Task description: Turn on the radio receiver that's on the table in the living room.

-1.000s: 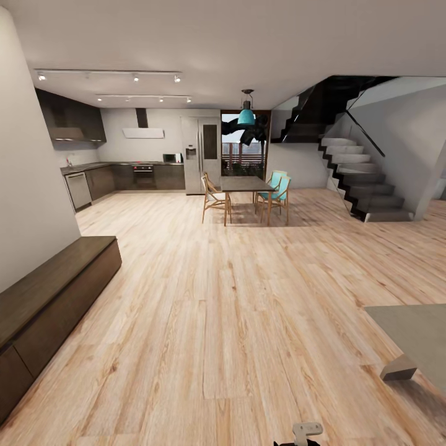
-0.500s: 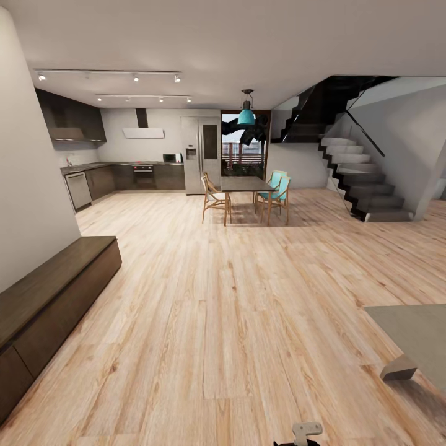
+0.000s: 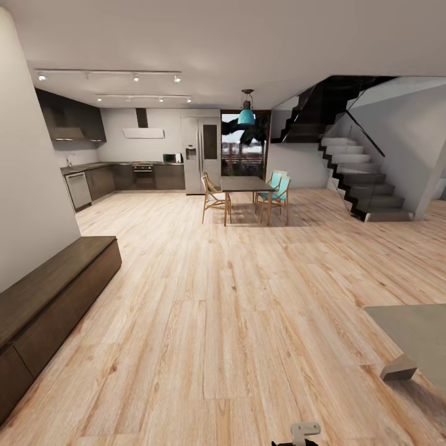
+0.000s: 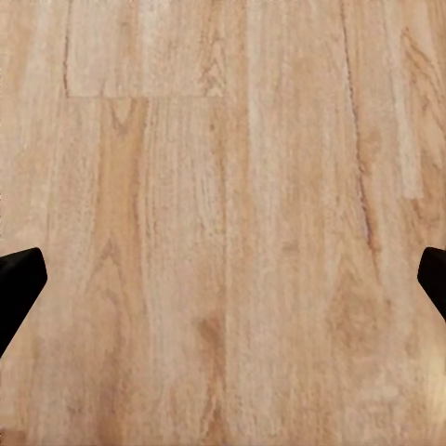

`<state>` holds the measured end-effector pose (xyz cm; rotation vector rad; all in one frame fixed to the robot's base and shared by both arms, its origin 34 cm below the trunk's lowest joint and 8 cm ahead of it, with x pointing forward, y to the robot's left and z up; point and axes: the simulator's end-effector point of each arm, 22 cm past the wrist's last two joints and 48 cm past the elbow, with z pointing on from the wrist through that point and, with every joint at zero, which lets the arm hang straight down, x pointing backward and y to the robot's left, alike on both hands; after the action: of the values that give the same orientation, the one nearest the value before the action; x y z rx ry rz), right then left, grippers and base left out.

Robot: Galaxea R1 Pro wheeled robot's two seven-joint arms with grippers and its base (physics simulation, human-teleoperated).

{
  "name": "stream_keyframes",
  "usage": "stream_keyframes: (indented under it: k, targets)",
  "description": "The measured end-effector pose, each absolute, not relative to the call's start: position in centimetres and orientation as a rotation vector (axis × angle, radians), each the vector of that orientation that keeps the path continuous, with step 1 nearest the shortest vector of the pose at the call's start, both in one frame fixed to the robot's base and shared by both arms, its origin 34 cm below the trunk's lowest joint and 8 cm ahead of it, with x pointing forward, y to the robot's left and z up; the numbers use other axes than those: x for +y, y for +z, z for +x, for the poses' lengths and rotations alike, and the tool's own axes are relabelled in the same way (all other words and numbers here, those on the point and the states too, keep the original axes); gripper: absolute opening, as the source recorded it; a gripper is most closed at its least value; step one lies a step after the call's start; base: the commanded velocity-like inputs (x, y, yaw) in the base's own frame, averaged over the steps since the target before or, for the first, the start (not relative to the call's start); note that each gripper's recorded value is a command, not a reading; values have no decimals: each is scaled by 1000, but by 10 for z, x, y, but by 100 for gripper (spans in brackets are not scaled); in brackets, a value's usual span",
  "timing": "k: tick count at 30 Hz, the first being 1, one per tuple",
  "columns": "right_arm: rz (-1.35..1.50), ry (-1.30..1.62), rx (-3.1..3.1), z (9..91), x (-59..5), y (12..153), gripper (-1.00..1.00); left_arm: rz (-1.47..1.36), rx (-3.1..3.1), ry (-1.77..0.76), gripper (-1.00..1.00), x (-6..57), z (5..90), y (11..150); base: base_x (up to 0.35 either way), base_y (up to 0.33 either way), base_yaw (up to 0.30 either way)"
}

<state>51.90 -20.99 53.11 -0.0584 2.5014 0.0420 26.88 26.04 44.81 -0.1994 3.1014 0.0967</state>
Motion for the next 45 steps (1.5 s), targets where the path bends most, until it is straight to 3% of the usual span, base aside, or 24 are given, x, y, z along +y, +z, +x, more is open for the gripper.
stream_keyframes:
  k: [45]
  targets:
    - [-57, 36, 2506, 518, -211, 530, 100, -203, 3112, 137, 100, 278, 257, 447, 0, 0, 0]
